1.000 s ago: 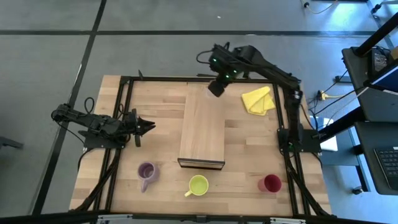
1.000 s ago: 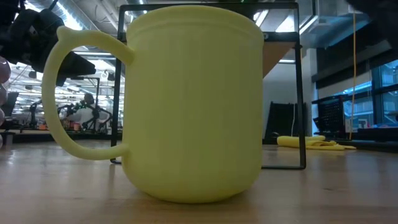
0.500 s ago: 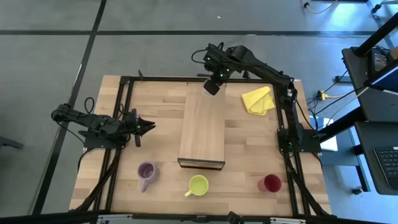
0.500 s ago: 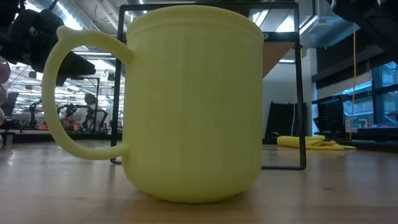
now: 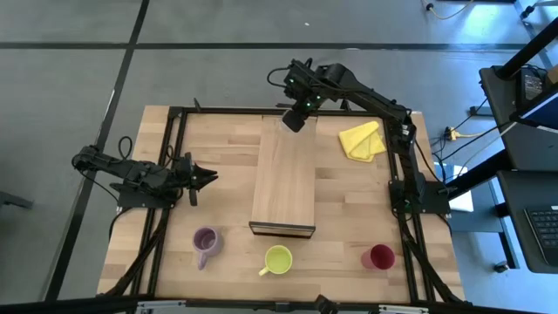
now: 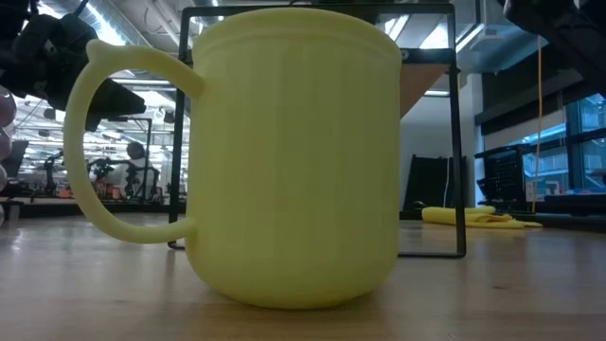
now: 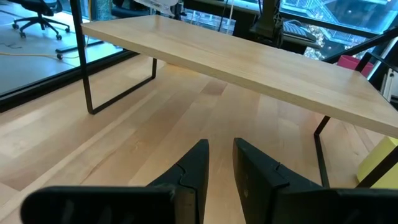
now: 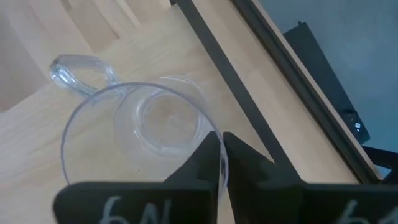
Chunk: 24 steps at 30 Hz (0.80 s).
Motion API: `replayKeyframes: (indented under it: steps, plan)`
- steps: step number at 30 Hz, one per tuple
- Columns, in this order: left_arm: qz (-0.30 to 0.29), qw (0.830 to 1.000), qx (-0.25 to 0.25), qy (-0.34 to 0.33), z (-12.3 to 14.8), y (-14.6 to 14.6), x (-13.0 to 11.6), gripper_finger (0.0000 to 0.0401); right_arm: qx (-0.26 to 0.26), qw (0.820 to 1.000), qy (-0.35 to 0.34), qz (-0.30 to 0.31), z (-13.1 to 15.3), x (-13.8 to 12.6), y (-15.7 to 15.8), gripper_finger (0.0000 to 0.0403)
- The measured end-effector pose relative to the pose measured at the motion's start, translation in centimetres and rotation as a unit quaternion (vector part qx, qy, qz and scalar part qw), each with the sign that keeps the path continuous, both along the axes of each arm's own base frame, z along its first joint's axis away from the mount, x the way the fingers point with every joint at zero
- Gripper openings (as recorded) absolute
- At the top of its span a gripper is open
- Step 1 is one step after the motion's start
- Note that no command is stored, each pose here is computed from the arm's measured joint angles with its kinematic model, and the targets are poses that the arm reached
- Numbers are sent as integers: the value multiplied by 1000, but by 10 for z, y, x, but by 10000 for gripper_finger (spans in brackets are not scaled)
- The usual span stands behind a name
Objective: Stack small to large cups/mugs on shelf
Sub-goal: Put the transparent mug on the shelf
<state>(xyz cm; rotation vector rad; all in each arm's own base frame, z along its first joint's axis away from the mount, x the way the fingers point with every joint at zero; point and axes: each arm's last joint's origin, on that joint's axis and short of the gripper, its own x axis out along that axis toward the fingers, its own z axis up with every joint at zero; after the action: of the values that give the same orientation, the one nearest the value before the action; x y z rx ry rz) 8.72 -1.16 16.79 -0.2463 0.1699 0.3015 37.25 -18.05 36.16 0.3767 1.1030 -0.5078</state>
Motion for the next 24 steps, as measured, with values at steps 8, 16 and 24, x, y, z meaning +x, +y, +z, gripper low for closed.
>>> replayKeyframes:
  steps: [8, 16, 24]
  plan:
    - [0, 1000, 0, 0, 0, 0, 0, 68, -1, 1000, -2, 1, 0, 0, 0, 66]
    - [0, 1000, 0, 0, 0, 0, 0, 68, 8, 1000, 16, 0, -9, 4, -2, 69]
    - [0, 1000, 0, 0, 0, 0, 0, 68, 11, 1000, 24, 5, -25, 16, -5, 50]
